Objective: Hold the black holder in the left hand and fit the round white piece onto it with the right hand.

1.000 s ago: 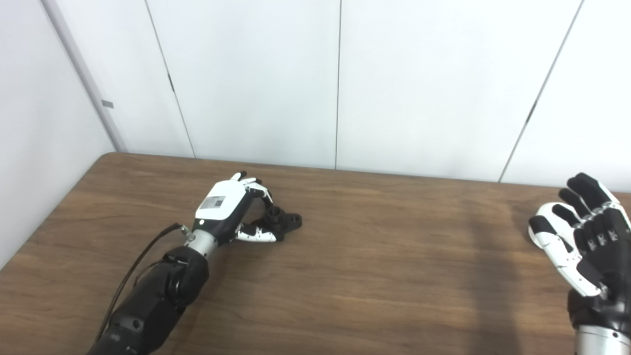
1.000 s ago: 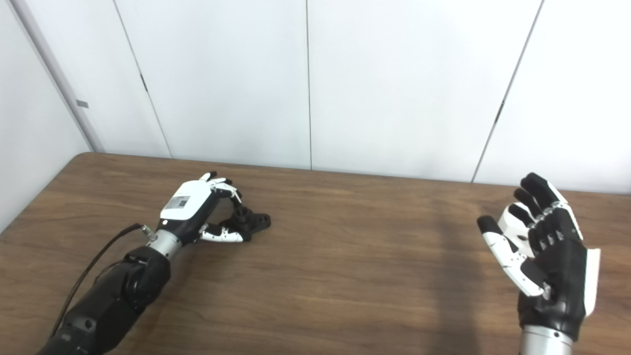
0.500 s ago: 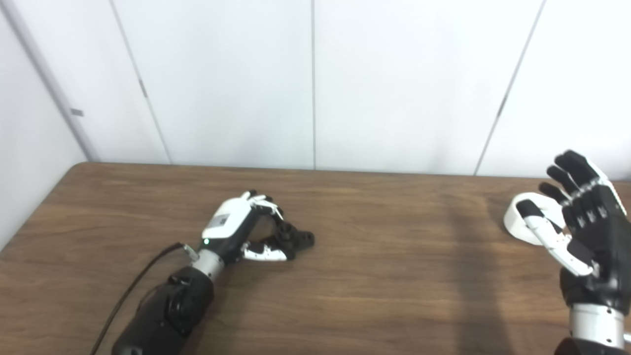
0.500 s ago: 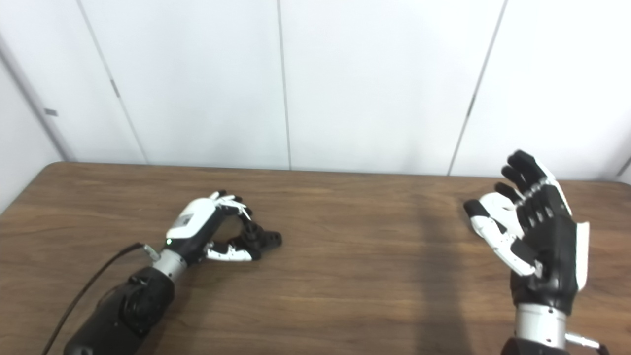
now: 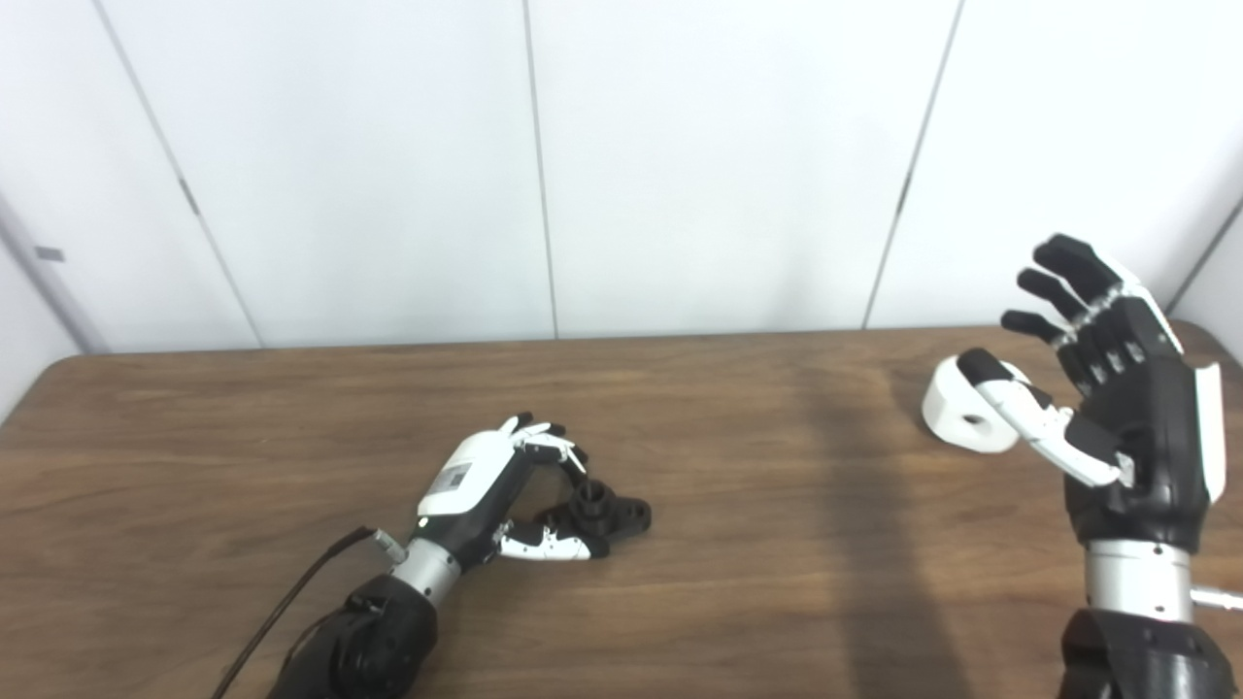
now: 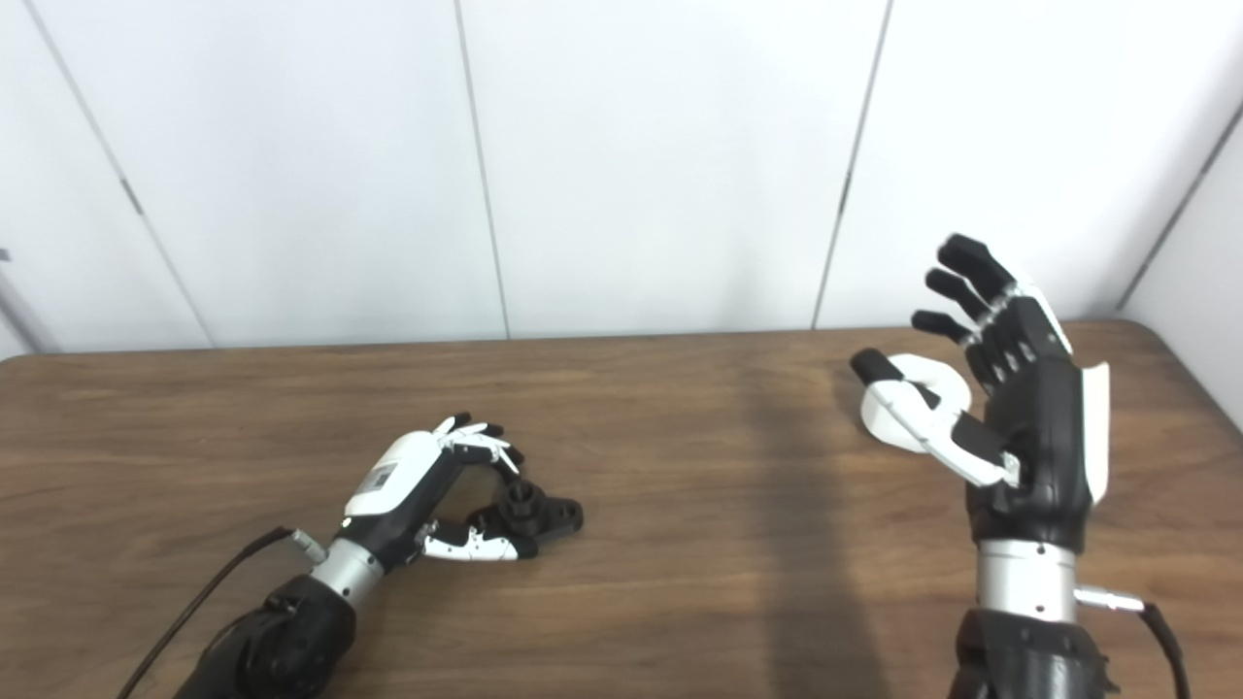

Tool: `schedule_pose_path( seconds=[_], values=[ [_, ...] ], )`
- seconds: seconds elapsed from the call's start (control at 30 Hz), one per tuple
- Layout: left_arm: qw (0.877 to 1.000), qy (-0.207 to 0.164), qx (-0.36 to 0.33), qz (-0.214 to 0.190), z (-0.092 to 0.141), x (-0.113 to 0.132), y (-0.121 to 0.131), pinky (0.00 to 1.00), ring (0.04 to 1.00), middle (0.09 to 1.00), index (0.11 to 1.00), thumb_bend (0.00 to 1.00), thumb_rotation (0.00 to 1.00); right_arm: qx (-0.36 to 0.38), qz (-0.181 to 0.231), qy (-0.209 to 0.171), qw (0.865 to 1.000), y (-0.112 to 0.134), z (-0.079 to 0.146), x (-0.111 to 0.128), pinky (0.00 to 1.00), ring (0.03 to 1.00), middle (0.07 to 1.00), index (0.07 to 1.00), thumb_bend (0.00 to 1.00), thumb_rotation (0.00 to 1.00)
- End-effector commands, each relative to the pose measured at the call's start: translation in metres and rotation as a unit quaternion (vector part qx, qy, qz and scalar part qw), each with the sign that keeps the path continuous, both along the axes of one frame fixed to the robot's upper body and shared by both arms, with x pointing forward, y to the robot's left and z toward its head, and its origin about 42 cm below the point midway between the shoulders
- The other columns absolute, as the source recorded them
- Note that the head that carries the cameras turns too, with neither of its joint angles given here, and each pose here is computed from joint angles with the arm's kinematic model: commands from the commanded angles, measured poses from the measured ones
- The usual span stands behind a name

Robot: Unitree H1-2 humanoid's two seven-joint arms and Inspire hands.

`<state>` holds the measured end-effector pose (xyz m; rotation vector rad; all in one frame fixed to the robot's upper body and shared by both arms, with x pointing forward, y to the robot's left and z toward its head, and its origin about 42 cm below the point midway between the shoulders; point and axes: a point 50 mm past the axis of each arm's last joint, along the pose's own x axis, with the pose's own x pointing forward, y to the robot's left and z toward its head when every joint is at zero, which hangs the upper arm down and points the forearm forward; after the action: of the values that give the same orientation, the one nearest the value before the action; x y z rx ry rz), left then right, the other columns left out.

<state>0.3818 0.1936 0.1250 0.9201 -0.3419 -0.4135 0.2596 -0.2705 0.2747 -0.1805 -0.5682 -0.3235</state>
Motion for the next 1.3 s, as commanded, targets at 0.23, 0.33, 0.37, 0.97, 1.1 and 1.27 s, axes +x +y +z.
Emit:
schedule_pose_path(
  seconds=[0.23, 0.33, 0.37, 0.97, 1.1, 1.27],
  values=[
    [1.0, -0.002, 0.011, -0.008, -0.003, 0.001, -0.012, 1.0, 0.891, 0.738, 0.482, 0.52, 0.06, -0.08, -0.047, -0.002, 0.996, -0.014, 0.007, -0.018, 0.68, 0.782, 0.795, 0.76, 0.53, 0.19],
    [1.0, -0.002, 0.01, -0.009, -0.008, -0.001, -0.015, 0.99, 0.891, 0.737, 0.482, 0.52, 0.06, -0.111, -0.059, 0.01, 0.992, -0.025, 0.006, -0.02, 0.7, 0.799, 0.81, 0.773, 0.53, 0.2],
    [1.0, -0.002, 0.01, -0.01, -0.009, -0.002, -0.015, 0.99, 0.891, 0.737, 0.482, 0.52, 0.06, -0.118, -0.061, 0.012, 0.991, -0.028, 0.006, -0.021, 0.7, 0.805, 0.815, 0.775, 0.53, 0.2],
    [1.0, -0.002, -0.003, -0.004, -0.018, 0.003, -0.01, 1.0, 0.893, 0.745, 0.483, 0.52, 0.06, -0.266, -0.147, 0.101, 0.947, -0.108, -0.026, 0.015, 0.67, 0.77, 0.799, 0.781, 0.69, 0.24],
    [1.0, -0.001, -0.014, 0.005, -0.022, 0.003, -0.009, 1.0, 0.89, 0.741, 0.483, 0.52, 0.06, -0.295, -0.147, 0.104, 0.938, -0.12, -0.026, 0.033, 0.65, 0.749, 0.79, 0.781, 0.76, 0.19],
    [1.0, -0.009, -0.024, 0.016, -0.023, 0.004, -0.008, 1.0, 0.893, 0.745, 0.482, 0.52, 0.06, -0.32, -0.136, 0.119, 0.93, -0.133, -0.025, 0.056, 0.66, 0.756, 0.783, 0.79, 0.83, 0.15]
  ],
)
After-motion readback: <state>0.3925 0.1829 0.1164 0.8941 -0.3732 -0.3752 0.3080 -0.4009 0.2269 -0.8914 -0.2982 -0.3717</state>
